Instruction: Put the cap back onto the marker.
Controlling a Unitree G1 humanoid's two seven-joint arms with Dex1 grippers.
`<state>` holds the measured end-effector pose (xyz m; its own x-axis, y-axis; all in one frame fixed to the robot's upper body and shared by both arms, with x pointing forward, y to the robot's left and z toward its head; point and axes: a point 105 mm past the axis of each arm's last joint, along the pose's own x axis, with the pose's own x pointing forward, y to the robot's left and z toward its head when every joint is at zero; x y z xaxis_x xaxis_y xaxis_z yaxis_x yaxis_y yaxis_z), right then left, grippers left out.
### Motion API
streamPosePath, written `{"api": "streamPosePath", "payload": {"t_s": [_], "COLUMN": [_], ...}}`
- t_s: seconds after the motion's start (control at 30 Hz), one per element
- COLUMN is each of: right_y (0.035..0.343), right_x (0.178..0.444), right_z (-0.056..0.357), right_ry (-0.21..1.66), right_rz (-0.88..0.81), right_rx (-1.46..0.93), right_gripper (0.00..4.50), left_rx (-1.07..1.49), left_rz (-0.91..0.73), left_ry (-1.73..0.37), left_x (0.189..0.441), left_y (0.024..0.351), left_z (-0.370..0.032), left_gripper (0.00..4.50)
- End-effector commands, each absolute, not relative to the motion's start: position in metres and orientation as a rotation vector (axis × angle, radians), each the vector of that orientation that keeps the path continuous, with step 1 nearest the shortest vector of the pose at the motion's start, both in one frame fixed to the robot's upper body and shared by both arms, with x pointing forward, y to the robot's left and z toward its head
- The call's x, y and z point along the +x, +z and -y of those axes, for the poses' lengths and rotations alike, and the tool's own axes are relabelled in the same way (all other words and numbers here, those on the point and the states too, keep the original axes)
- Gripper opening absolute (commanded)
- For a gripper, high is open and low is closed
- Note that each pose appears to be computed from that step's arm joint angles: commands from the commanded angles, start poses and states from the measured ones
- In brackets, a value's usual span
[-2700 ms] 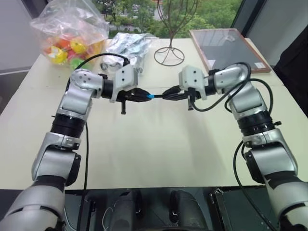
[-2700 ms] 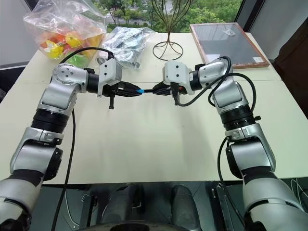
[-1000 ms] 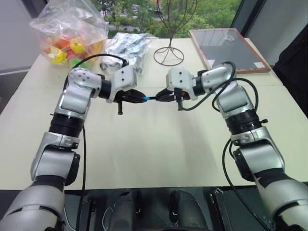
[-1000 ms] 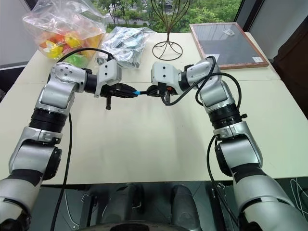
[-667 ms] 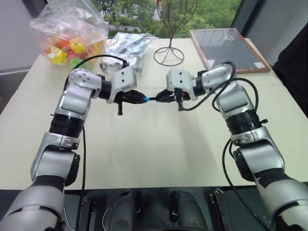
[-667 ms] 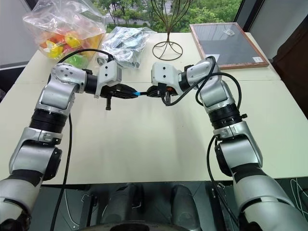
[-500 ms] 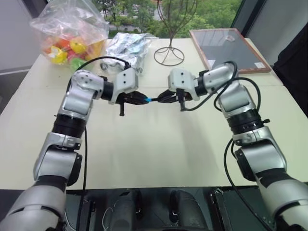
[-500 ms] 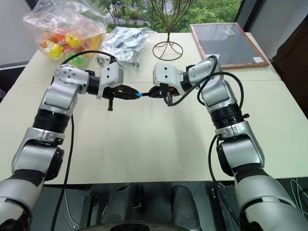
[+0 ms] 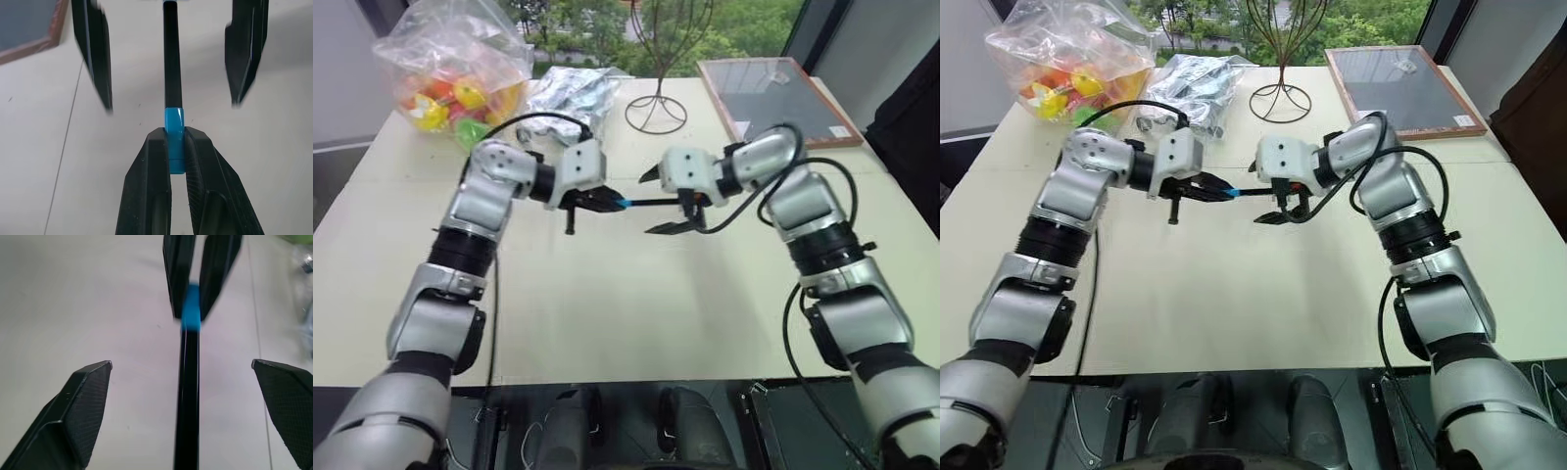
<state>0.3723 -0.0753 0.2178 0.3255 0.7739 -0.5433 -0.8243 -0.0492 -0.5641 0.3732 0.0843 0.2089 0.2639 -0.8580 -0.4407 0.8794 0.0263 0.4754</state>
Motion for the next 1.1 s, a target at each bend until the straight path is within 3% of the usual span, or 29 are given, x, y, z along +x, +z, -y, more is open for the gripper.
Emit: {"api": "streamPosePath", "payload": {"t_s": [0.03,0.3,0.43,0.5,0.73,0.93,1.1], "right_y": [0.237,0.249,0.269,0.270,0.262,0.246,0.242], "right_x": [0.372,0.377,0.374,0.372,0.370,0.371,0.375], "right_z": [0.080,0.094,0.114,0.123,0.155,0.154,0.149], "right_ry": [1.251,1.179,1.090,1.058,0.881,0.862,0.868], "right_rz": [0.012,0.039,0.085,0.086,0.095,0.078,0.075], "right_rx": [-0.963,-0.933,-0.812,-0.777,-0.619,-0.579,-0.572], "right_gripper": [4.48,4.48,4.48,4.48,4.48,4.48,4.48], "left_rx": [0.741,0.752,0.586,0.511,0.295,0.196,0.155], "left_rz": [0.017,-0.052,-0.076,-0.092,-0.189,-0.228,-0.284], "left_ry": [-1.316,-1.273,-1.003,-0.935,-0.378,-0.107,-0.022], "left_x": [0.372,0.372,0.388,0.385,0.342,0.304,0.286], "left_y": [0.222,0.207,0.204,0.204,0.186,0.161,0.135], "left_z": [-0.092,-0.111,-0.149,-0.164,-0.247,-0.267,-0.268], "left_gripper": [0.00,0.00,0.00,0.00,0.00,0.00,0.00]}}
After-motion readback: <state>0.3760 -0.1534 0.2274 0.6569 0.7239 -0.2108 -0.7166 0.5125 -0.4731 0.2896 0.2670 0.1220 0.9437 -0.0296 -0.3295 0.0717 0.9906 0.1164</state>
